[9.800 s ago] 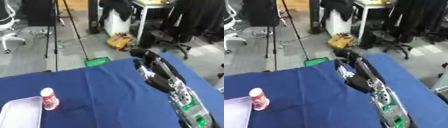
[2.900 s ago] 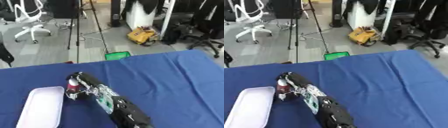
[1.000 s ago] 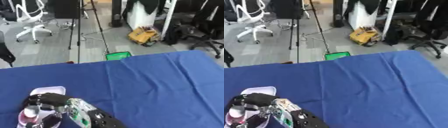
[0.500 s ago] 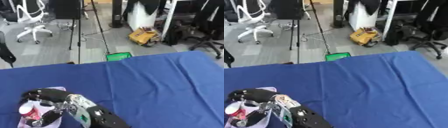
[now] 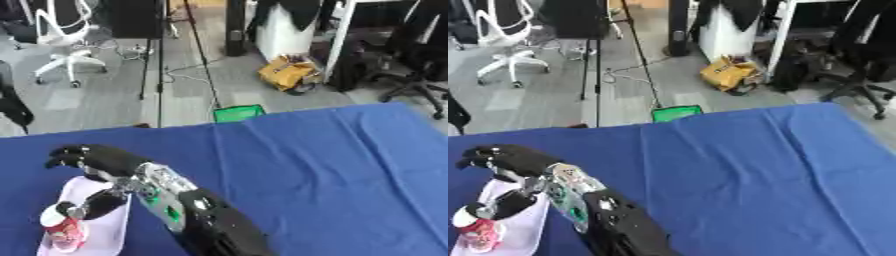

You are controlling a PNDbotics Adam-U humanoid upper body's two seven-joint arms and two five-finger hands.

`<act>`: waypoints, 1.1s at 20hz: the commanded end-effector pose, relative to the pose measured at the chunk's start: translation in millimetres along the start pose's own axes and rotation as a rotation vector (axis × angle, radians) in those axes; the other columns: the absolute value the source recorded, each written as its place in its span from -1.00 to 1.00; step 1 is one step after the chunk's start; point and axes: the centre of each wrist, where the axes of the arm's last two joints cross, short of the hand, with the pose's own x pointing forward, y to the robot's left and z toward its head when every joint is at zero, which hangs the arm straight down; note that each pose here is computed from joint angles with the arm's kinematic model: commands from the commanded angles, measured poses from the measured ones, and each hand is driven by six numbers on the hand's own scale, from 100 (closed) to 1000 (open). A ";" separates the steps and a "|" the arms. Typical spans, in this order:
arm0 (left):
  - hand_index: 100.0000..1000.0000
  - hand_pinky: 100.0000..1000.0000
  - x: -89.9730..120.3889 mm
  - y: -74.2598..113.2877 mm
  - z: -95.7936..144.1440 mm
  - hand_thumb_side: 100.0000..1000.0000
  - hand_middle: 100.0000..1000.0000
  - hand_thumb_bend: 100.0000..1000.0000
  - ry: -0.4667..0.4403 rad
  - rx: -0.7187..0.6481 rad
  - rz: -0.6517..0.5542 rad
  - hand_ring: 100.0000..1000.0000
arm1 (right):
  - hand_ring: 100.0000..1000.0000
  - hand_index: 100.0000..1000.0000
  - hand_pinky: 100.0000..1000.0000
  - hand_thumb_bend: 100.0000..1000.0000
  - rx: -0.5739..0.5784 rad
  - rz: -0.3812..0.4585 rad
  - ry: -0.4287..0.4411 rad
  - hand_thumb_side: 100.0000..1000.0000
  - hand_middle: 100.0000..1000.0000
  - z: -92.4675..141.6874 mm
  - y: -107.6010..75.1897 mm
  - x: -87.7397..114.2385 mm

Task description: Pick up objects on the table and place them in the box.

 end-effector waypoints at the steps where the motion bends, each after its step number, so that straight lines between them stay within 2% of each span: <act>1: 0.88 0.24 6.2 4.2 -3.7 0.56 0.54 -0.06 -0.027 0.008 -0.016 0.27 | 0.98 0.84 0.94 -0.58 -0.170 -0.066 -0.049 -0.39 0.85 0.5 -45.0 6.9; 3: 0.88 0.24 6.4 6.8 -4.0 0.56 0.54 -0.06 -0.028 0.022 -0.026 0.28 | 0.95 0.83 0.93 -0.60 -0.252 -0.132 -0.074 -0.38 0.82 10.7 -68.8 8.9; 6: 0.88 0.24 6.4 9.3 -4.2 0.56 0.55 -0.06 -0.027 0.037 -0.038 0.29 | 0.91 0.82 0.88 -0.62 -0.305 -0.199 -0.102 -0.36 0.78 25.6 -95.9 14.5; 9: 0.88 0.24 6.5 17.7 -4.0 0.56 0.57 -0.06 -0.027 0.068 -0.071 0.33 | 0.86 0.80 0.80 -0.64 -0.429 -0.222 -0.120 -0.33 0.71 74.3 -140.9 6.0; 12: 0.88 0.25 6.3 23.7 -3.4 0.56 0.58 -0.06 -0.026 0.093 -0.097 0.37 | 0.84 0.76 0.76 -0.67 -0.507 -0.271 -0.102 -0.30 0.67 118.7 -165.2 4.5; 14: 0.89 0.25 6.8 26.0 -4.0 0.55 0.59 -0.06 -0.030 0.107 -0.107 0.37 | 0.84 0.76 0.76 -0.68 -0.536 -0.291 -0.069 -0.29 0.67 144.3 -170.6 2.9; 16: 0.91 0.25 7.5 27.9 -4.8 0.55 0.60 -0.06 -0.034 0.116 -0.118 0.38 | 0.85 0.76 0.76 -0.69 -0.555 -0.300 -0.015 -0.27 0.67 168.0 -168.5 -1.3; 22: 0.93 0.25 5.1 30.7 -2.2 0.54 0.62 -0.05 -0.022 0.133 -0.130 0.40 | 0.84 0.75 0.74 -0.73 -0.642 -0.327 0.128 -0.21 0.64 215.6 -148.9 -6.9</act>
